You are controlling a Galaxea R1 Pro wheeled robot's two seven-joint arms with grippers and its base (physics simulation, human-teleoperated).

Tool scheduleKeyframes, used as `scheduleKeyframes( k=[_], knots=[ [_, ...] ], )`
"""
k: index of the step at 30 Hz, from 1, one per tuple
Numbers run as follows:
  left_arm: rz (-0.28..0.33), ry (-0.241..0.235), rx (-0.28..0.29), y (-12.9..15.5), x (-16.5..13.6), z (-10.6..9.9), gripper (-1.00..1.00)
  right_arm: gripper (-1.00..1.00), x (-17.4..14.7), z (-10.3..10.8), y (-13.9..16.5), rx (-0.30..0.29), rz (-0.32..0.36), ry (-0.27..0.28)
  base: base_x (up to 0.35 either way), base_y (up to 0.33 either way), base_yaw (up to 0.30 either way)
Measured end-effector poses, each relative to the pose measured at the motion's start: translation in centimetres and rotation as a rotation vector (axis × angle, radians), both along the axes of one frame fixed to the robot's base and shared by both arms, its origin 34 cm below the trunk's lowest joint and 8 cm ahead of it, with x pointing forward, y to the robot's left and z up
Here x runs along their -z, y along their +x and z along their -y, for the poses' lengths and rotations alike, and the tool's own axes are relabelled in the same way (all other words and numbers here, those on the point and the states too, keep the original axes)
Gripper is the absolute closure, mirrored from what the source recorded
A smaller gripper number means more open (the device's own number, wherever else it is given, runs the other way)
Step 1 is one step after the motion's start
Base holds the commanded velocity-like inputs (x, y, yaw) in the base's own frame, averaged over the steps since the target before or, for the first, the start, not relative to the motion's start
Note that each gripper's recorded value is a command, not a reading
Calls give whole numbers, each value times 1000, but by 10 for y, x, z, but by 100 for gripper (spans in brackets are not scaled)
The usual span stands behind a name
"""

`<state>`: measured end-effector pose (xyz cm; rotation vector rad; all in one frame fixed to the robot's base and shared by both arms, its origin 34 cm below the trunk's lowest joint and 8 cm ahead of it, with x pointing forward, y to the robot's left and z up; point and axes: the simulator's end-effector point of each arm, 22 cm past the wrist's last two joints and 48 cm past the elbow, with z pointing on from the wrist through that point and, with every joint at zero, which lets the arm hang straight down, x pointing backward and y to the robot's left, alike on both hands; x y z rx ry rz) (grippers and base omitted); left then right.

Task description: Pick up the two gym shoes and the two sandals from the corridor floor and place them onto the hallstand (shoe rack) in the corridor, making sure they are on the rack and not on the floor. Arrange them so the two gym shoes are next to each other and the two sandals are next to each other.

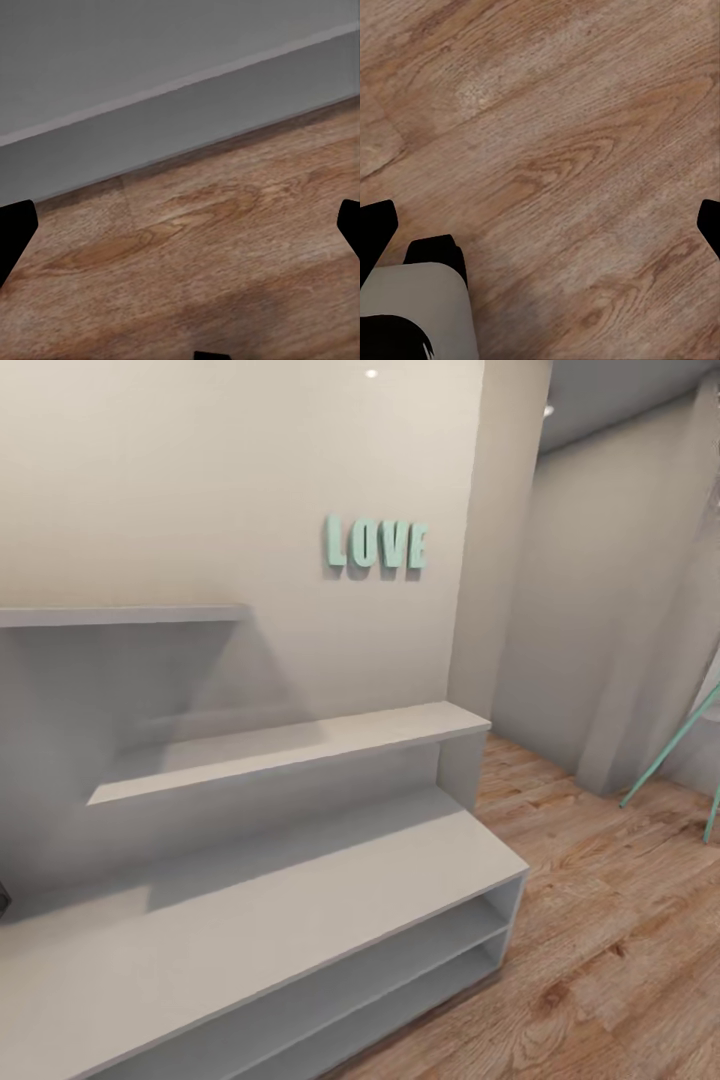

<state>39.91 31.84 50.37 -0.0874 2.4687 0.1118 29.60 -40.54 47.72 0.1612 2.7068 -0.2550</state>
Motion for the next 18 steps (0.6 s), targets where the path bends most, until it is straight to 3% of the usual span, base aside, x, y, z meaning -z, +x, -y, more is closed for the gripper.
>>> scheduleKeyframes(
  k=[18],
  knots=[
    [0, -3, 3, 0, 0, 2, -100, -100, -1, 6, -1, 45, 8, 1, 0, 0, -213]
  ],
)
